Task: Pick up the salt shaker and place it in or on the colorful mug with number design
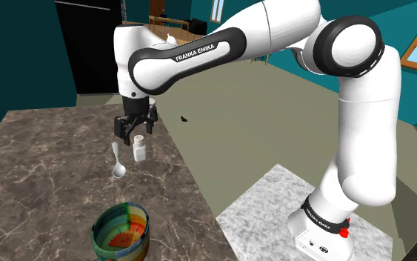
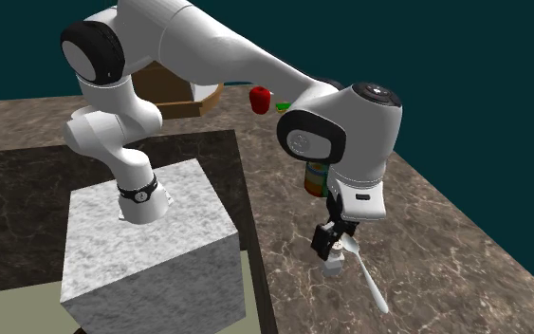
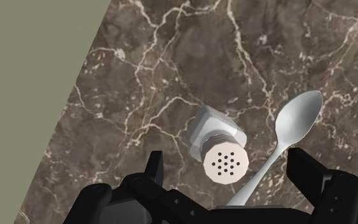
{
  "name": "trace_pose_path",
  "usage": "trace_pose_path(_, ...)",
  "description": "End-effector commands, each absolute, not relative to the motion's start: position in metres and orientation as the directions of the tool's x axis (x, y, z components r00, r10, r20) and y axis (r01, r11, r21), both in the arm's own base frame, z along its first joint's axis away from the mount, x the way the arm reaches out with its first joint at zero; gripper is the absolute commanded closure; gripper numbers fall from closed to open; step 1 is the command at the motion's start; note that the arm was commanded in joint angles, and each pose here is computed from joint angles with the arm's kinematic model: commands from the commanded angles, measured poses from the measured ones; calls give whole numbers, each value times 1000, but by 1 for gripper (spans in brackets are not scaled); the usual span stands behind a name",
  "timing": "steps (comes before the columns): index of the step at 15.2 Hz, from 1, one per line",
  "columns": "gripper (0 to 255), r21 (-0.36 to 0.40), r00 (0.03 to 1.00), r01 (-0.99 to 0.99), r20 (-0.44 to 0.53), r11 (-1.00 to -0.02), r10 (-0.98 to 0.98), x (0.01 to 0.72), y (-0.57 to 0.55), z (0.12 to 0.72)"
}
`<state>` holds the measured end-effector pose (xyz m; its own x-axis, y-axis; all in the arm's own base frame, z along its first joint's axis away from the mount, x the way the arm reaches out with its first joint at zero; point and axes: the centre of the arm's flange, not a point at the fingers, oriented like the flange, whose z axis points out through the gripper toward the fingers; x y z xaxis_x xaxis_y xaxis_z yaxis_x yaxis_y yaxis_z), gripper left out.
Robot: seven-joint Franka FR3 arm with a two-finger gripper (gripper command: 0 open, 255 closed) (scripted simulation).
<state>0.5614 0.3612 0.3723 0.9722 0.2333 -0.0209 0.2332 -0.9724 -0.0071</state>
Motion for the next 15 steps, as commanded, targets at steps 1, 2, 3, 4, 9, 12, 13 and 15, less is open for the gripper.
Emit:
trace_pose_path(1, 0, -7, 972, 233, -20, -972, 233, 561, 361, 371)
trace_pose_path(2, 0, -7, 972, 233, -20, -972, 233, 561, 361, 371)
trace_pose_path(3, 0, -7, 972, 233, -20, -972, 233, 561, 361, 371)
trace_pose_path(4, 0, -7, 972, 233, -20, -972, 233, 561, 361, 371)
trace_pose_path(9, 255, -7, 972, 233, -20, -972, 233, 561, 361, 371)
trace_pose_path(12, 255, -7, 972, 233, -20, -972, 233, 561, 361, 371)
trace_pose_path(13, 255, -7, 972, 233, -20, -972, 233, 561, 361, 371)
trace_pose_path(15, 255, -7, 972, 233, -20, -972, 233, 561, 361, 371)
